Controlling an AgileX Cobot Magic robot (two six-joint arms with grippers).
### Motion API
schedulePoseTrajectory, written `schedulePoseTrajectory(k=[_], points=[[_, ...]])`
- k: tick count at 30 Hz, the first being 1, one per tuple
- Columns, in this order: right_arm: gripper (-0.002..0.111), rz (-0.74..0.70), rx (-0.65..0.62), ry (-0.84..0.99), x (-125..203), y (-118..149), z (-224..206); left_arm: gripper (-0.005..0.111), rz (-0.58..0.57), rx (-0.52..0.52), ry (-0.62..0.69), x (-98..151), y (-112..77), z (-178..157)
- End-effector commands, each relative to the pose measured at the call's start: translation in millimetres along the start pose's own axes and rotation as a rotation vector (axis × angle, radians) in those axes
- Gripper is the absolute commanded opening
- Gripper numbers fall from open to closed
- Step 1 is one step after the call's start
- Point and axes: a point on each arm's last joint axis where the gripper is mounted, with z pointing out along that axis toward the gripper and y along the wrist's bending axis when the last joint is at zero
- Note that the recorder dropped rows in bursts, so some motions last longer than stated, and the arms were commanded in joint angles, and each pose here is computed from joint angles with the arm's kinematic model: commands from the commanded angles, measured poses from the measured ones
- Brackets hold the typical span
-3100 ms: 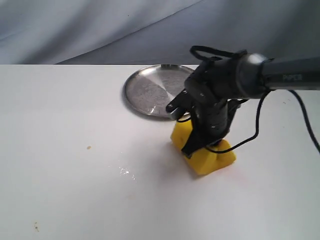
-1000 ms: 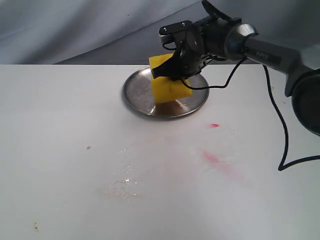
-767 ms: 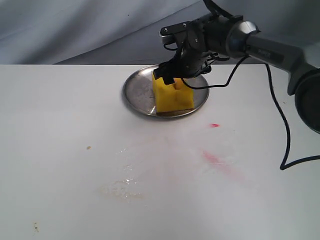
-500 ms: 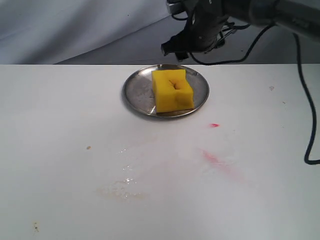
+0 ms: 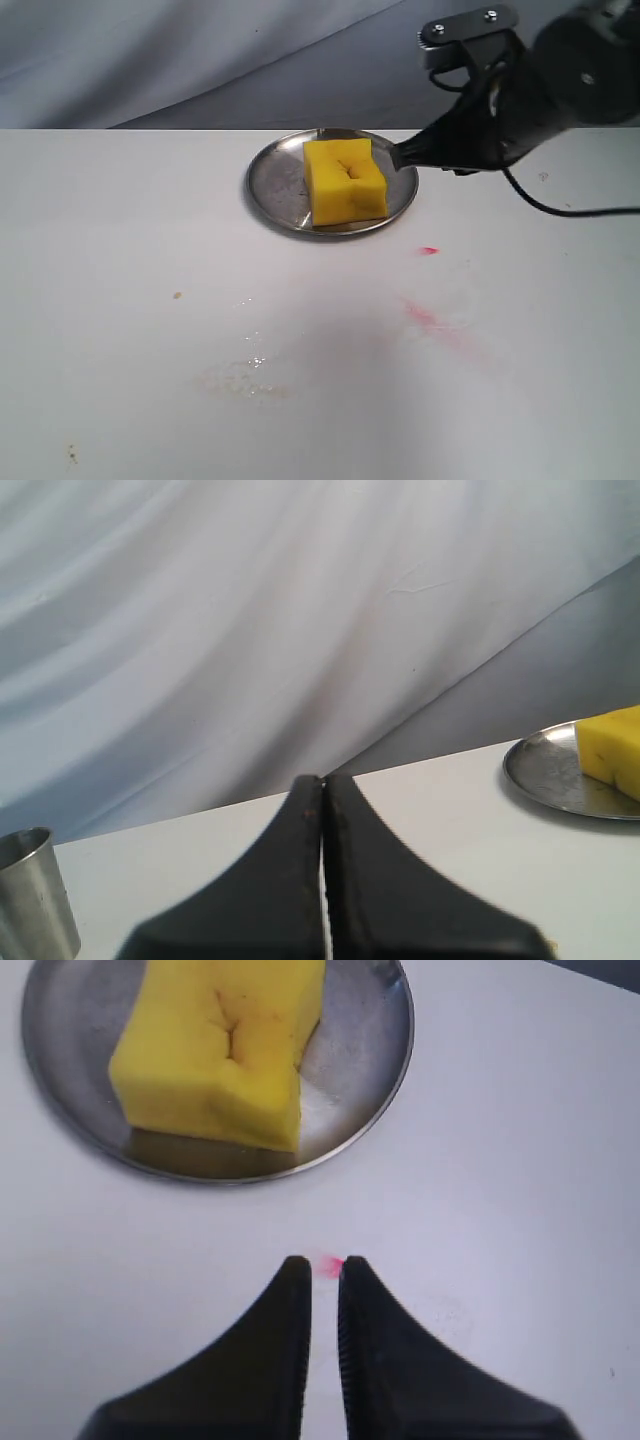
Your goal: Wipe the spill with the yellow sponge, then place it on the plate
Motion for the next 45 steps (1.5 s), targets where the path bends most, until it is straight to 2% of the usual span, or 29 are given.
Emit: schedulePoseTrajectory(k=[1,15,21,24,29,31,39,45], points=[[0.008,0.117,-0.063,-0.134,33,-4,-35,0.000,-0.016,-0.006,-0.011,-2,0.6,0],[0.008,0.285,-0.128,-0.246,131,-18,-93,0.000,-0.016,-0.006,-0.011,-2,0.6,0],[0.000,0.294,-0.139,-0.346,167,-27,-102,0.000,-0.016,-0.006,-0.011,-2,0.6,0],[0.000,0.249,-0.106,-0.393,187,-33,-105,0.000,-0.016,-0.006,-0.011,-2,0.6,0],[0.000,0.303,-0.041,-0.478,219,-43,-110,0.000,-0.016,-0.006,-0.011,-2,0.6,0],[0.000,0.276,0.001,-0.528,227,-46,-116,0.000,-0.016,-0.006,-0.011,-2,0.6,0],[0.000,0.275,0.075,-0.693,258,-48,-128,0.000,-0.016,-0.006,-0.011,-2,0.6,0],[0.000,0.181,0.112,-0.764,265,-46,-134,0.000,-0.016,-0.006,-0.011,-2,0.6,0]])
